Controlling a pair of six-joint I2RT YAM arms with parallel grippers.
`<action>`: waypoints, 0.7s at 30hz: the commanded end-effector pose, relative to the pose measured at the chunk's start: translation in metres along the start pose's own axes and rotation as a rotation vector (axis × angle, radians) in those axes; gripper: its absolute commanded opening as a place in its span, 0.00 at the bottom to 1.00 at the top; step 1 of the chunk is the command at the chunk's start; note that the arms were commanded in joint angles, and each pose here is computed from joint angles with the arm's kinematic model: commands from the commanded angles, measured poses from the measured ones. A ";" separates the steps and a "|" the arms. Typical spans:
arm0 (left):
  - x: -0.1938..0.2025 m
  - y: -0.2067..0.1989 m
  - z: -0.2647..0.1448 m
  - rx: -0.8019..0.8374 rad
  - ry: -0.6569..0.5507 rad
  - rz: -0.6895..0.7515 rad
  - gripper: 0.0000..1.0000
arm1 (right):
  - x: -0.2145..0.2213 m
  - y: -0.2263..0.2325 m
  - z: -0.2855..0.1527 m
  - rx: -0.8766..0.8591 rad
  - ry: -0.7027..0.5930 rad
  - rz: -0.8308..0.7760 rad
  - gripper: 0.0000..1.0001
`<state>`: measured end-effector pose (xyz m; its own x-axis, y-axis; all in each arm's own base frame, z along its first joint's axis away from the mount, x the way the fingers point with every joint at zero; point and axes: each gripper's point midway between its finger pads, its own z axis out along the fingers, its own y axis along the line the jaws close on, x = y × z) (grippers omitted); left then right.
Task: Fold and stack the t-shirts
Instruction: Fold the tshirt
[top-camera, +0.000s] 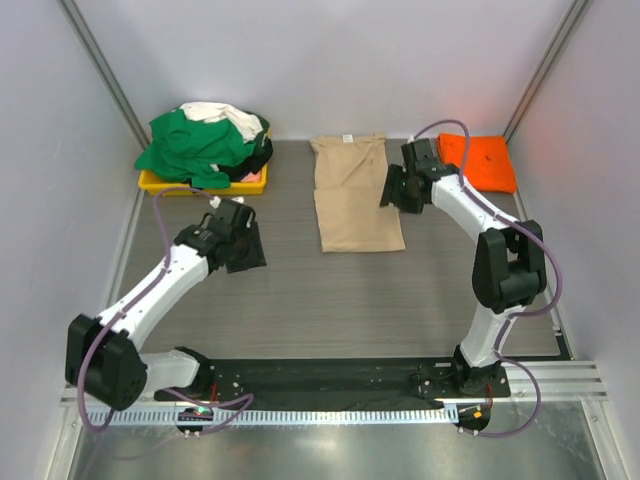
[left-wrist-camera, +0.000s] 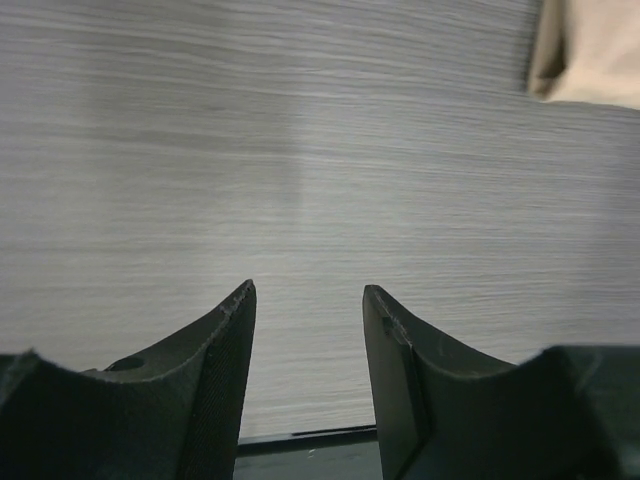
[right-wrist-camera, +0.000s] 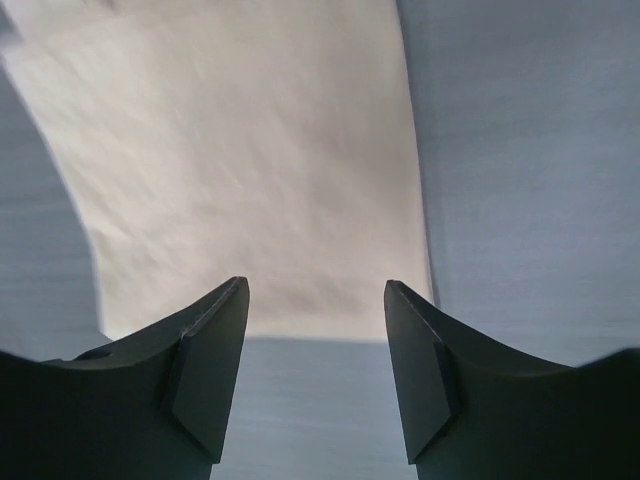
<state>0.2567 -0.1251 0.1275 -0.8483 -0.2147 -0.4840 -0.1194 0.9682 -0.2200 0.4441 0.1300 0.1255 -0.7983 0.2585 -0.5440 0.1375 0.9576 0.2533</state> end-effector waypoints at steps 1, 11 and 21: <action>-0.019 -0.062 0.012 0.213 -0.024 -0.060 0.49 | 0.044 -0.005 0.001 -0.104 0.064 0.013 0.63; -0.033 -0.145 0.095 0.258 0.035 -0.070 0.55 | 0.083 -0.030 -0.007 -0.159 0.076 0.062 0.63; -0.010 -0.166 0.154 0.289 0.116 -0.127 0.59 | 0.085 -0.053 0.001 -0.188 0.070 0.121 0.62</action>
<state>0.3546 -0.2853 0.0340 -0.9036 -0.2745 -0.3288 -0.1060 0.8871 -0.4493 0.3564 0.0976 0.0486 -0.8536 0.3461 -0.3894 0.1772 0.8958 0.4076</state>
